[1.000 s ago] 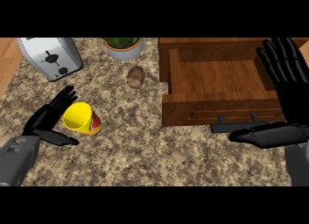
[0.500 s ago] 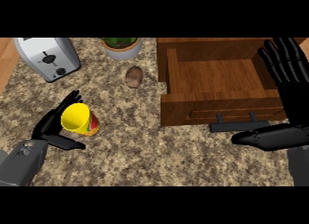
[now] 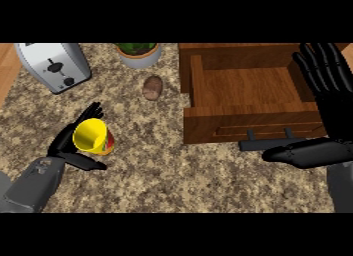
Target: Pick up the cup, place it into the drawer and close the drawer
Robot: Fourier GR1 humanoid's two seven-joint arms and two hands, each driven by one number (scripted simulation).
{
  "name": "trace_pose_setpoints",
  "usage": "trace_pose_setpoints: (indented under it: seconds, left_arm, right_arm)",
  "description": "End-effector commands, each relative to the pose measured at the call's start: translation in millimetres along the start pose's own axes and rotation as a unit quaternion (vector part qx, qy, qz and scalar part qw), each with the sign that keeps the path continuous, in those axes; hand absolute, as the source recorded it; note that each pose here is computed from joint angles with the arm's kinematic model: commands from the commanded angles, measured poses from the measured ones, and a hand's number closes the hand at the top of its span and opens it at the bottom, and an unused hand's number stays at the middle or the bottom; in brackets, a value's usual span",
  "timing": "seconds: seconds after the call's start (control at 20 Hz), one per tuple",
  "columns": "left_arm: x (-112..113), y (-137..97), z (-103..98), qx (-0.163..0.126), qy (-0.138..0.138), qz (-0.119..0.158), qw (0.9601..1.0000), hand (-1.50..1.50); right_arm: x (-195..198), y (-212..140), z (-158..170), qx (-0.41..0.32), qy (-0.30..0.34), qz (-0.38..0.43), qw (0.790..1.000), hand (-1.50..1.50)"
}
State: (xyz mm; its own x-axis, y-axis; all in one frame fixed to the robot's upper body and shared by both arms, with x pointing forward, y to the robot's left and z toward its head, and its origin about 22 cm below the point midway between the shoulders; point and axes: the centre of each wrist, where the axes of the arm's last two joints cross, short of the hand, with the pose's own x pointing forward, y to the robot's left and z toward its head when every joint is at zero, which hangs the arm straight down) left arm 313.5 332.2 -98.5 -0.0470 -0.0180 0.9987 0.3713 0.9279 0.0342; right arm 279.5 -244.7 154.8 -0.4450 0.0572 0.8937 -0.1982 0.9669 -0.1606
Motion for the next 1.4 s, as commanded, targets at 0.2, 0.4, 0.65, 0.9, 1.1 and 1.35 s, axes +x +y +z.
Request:
trace_pose_setpoints:
  seconds: [0.2,0.4,0.65,0.9,1.1,1.35]
  left_arm:
    - [-5.7,-12.6,-5.1,-0.065,-0.039,0.103,0.9918,-1.50]
    - [-8.6,-25.6,-11.8,-0.091,-0.058,0.142,0.9839,1.50]
    - [-5.0,-16.4,-4.5,-0.008,-0.154,0.009,0.9880,1.50]
    - [-14.2,-43.3,-14.6,0.110,-0.196,-0.009,0.9744,1.50]
    - [-28.5,-43.7,7.9,0.299,-0.176,-0.020,0.9379,1.50]
    - [-10.4,-51.6,-24.1,0.225,-0.254,0.048,0.9396,1.50]
  right_arm:
    - [-5.7,-7.3,5.2,-0.001,0.005,0.001,1.000,-1.50]
    - [3.0,-5.6,-0.5,0.000,0.004,0.005,1.000,-1.50]
    - [-2.8,-22.3,4.3,-0.004,0.007,0.010,1.000,-1.50]
    - [-4.9,-16.5,2.8,-0.009,0.009,0.009,1.000,-1.50]
    - [-2.2,-27.8,7.6,-0.029,0.010,0.007,0.999,-1.50]
    - [1.5,-22.4,18.1,-0.011,0.020,0.008,1.000,-1.50]
